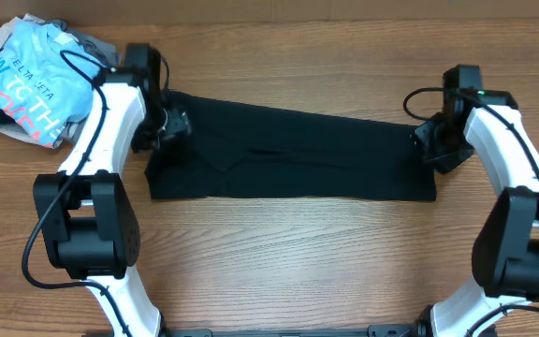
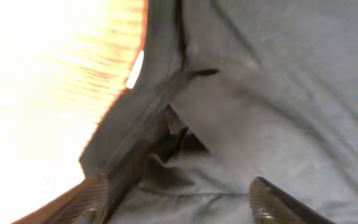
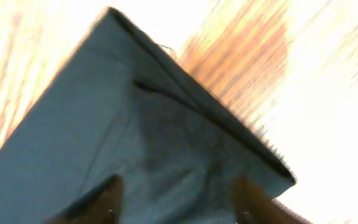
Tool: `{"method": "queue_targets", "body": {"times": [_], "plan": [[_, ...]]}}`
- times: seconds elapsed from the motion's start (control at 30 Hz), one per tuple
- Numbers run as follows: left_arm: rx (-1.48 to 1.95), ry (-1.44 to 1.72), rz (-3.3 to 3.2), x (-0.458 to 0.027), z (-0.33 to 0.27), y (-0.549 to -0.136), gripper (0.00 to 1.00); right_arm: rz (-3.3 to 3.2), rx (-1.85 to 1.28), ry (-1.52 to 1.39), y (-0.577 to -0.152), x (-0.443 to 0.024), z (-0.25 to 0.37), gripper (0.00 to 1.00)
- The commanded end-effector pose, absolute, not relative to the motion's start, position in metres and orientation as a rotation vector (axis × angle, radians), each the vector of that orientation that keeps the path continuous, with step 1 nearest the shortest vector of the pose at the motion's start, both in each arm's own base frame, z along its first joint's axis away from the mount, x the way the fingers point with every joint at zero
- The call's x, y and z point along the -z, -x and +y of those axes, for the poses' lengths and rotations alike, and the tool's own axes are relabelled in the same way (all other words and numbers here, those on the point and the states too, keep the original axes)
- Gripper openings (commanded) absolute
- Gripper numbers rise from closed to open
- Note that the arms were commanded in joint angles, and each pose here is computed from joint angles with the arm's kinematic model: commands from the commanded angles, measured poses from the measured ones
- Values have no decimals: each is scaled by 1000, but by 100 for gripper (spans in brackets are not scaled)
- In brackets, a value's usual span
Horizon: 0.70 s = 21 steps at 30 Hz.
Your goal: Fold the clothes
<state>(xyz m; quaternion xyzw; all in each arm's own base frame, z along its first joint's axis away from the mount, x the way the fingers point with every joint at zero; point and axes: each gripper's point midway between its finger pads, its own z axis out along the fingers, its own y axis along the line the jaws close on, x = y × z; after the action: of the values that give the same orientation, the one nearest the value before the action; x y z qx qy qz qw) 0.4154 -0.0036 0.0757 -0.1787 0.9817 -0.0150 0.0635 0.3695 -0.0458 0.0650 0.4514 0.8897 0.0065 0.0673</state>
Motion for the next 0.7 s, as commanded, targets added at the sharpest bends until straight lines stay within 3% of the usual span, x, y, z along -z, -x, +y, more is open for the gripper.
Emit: {"method": "queue_targets", "body": {"times": [0.0,0.03,0.17,0.43,0.67], "plan": [[9,543,2956,-95,3,-420,100,2702,-74,-1175,-384,-85,-54,93],[7,544,2963,-97,3,-419,100,2714,-105,-1142,-386,-87,-56,100],[-68,558,3017,-96,10,-403,100,2752,-251,-957,-390,-91,-72,100],[-214,647,3037,-96,24,-388,100,2627,-244,-1136,-374,-88,-150,100],[-209,647,3038,-96,24,-388,100,2659,-528,-763,-387,-81,-115,100]]}}
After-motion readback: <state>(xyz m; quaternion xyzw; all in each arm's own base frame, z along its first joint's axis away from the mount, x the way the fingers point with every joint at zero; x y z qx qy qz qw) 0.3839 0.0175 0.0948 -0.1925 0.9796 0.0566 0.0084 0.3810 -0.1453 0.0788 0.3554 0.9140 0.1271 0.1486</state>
